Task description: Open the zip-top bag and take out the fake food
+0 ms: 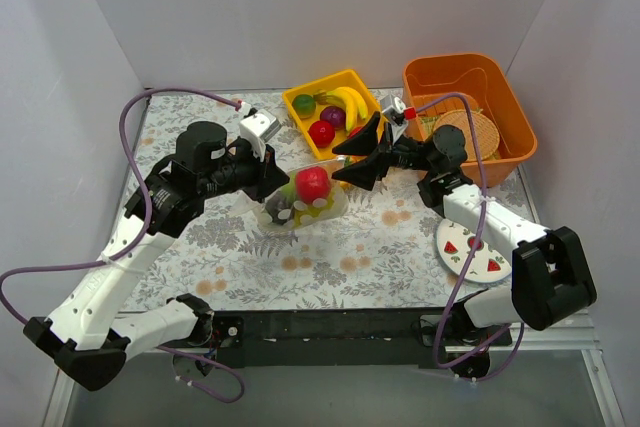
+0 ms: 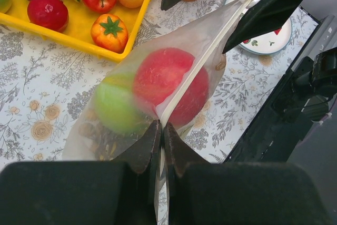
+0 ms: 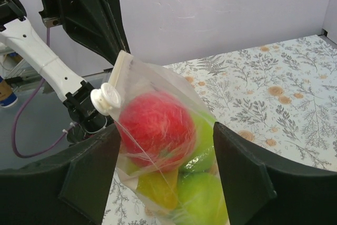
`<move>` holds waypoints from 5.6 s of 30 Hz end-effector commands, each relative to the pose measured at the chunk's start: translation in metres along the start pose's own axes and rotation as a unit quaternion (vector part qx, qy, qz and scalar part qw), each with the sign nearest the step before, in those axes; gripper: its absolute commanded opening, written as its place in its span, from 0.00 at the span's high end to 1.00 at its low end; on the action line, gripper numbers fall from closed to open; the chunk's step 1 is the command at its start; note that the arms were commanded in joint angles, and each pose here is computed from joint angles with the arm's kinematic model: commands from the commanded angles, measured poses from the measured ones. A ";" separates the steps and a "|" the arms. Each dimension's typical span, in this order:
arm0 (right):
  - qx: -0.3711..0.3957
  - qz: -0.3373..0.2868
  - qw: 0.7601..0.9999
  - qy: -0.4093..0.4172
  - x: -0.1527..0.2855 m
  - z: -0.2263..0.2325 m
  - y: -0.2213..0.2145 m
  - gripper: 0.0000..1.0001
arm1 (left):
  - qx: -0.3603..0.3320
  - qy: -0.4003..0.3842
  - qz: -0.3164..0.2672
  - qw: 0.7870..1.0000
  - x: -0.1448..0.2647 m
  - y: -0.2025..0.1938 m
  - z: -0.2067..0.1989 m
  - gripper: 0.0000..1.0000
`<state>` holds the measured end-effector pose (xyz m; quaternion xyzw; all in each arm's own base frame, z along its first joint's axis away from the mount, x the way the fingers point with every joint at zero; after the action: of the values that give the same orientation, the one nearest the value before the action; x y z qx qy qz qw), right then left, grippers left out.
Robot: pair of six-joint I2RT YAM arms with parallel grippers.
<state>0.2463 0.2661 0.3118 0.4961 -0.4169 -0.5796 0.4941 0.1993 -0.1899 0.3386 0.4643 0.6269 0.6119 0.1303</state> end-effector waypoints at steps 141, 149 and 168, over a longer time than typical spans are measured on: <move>-0.078 0.011 0.906 -0.416 0.085 -0.012 0.129 0.99 | -0.068 0.012 0.040 0.997 -0.040 -0.122 0.012 0.89; -0.095 0.012 0.922 -0.376 0.077 -0.008 0.126 0.99 | -0.082 0.011 0.006 0.997 -0.036 -0.107 0.010 0.66; -0.106 0.093 0.966 -0.218 0.040 0.040 0.064 0.99 | -0.113 0.020 -0.076 0.990 -0.038 0.026 -0.005 0.54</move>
<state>0.2327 0.2111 0.3486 0.1829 -0.4819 -0.6925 0.5048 0.2140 -0.2179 0.3695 0.3528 0.6243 0.6509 0.2493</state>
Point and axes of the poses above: each gripper's point midway between its finger pads, its own x axis back along the fingers, its own z axis along the line the jaws close on, y = z × x, the point moved 4 cm from there along x, back along the fingers, and after that the axes turned 2 degrees about x, right-handed, at the moved point
